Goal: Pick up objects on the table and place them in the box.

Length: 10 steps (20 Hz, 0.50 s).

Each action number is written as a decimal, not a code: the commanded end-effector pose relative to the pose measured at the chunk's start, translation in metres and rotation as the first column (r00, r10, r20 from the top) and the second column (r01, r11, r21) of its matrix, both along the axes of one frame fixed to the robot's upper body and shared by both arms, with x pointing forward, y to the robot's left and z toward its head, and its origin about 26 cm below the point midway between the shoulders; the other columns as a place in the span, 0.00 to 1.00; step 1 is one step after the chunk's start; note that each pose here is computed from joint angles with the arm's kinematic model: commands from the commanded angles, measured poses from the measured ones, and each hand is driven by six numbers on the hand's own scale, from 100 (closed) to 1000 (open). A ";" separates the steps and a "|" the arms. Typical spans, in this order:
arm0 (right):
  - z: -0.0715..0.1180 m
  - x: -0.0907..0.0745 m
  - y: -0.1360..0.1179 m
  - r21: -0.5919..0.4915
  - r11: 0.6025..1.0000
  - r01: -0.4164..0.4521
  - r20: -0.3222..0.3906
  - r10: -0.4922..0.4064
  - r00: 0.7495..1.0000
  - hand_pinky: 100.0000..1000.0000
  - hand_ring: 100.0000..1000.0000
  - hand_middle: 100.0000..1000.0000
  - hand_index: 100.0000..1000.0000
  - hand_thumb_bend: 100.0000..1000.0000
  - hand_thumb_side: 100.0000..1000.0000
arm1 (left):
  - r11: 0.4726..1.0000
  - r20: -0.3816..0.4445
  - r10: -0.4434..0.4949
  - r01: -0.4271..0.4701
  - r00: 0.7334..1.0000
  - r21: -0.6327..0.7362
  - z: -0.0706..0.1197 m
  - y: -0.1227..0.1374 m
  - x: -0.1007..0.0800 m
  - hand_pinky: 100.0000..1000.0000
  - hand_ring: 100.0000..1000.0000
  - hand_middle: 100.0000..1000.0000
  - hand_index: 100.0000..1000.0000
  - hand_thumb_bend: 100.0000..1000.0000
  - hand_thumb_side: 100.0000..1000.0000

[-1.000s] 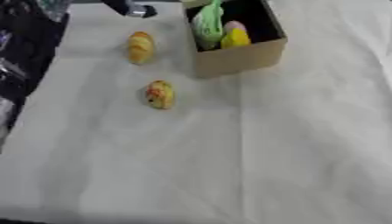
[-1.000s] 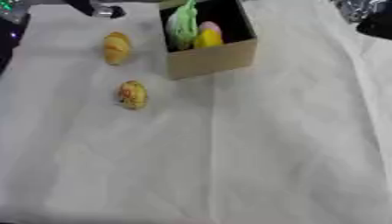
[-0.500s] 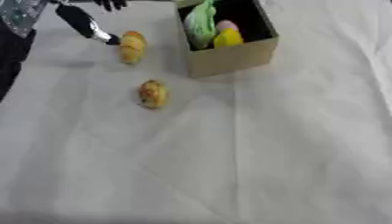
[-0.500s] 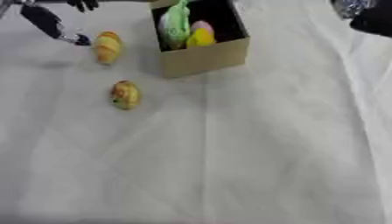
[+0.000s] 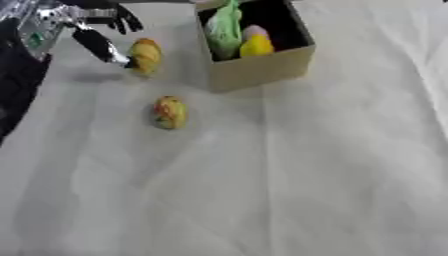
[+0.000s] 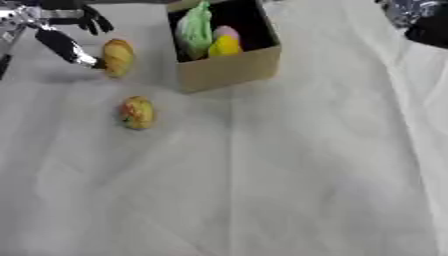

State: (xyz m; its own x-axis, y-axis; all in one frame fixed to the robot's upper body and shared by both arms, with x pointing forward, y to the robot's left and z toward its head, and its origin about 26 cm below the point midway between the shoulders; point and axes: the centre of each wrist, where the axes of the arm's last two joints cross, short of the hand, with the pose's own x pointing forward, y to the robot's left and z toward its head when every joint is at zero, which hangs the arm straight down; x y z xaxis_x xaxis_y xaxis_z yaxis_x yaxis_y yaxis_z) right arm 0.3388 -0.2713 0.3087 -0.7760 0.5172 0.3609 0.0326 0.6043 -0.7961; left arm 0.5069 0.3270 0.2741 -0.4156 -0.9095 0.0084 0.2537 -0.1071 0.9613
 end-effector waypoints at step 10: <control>0.015 -0.007 -0.003 0.007 1.000 0.004 0.052 -0.004 0.999 0.86 0.68 0.56 0.72 0.00 0.46 | 0.999 0.074 0.031 -0.032 0.997 0.018 0.004 0.001 0.003 0.74 0.62 0.58 0.66 0.12 0.27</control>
